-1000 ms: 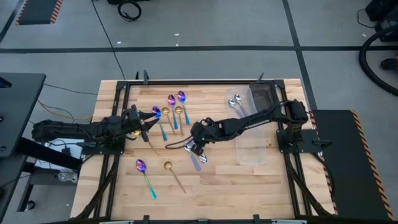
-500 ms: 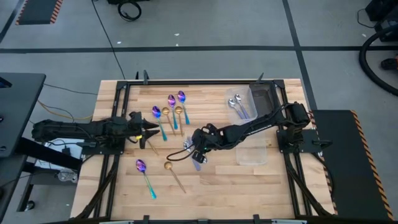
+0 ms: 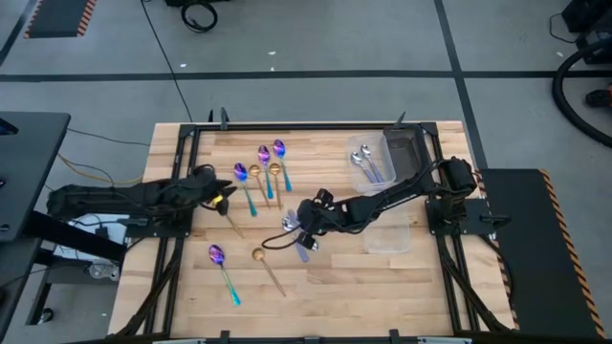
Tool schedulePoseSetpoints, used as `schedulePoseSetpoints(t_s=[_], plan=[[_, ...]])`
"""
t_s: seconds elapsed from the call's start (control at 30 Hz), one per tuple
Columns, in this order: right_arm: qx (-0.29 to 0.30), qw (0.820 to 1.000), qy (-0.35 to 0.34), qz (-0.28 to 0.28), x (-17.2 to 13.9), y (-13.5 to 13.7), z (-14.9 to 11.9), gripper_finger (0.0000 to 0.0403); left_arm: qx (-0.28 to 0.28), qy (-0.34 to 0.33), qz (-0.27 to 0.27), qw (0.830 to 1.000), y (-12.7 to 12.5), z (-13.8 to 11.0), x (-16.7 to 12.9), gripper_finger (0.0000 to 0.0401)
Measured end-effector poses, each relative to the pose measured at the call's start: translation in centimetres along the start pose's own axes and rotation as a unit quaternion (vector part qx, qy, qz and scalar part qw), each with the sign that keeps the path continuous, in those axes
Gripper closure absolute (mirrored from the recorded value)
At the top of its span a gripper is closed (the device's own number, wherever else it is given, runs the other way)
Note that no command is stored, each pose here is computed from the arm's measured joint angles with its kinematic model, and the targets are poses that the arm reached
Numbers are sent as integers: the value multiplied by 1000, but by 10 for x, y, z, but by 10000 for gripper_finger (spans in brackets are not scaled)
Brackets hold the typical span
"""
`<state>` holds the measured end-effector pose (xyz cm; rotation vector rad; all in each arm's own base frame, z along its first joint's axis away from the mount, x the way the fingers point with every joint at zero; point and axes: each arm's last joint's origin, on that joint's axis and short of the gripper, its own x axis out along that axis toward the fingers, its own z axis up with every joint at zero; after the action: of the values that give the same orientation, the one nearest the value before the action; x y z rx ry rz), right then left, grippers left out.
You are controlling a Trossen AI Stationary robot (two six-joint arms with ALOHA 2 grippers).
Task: Sort silverware by color (type)
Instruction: Put the blue spoon into the black bin
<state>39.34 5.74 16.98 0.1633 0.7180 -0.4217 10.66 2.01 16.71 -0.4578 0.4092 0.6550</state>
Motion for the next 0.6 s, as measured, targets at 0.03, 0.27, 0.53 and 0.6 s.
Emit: schedulePoseSetpoints(t_s=[0.03,0.27,0.53,0.6], plan=[[-2,1000,-1,-8,0,-1,-1,288,-5,7,4,1000,0,-1,2,257],[-34,998,-25,-46,-5,7,-5,288,-25,64,37,997,-4,-11,16,260],[-51,996,-59,-53,-19,30,-13,289,-51,85,65,993,-13,-26,20,260],[-53,996,-65,-43,-23,36,-15,289,-56,89,63,992,-16,-29,21,260]])
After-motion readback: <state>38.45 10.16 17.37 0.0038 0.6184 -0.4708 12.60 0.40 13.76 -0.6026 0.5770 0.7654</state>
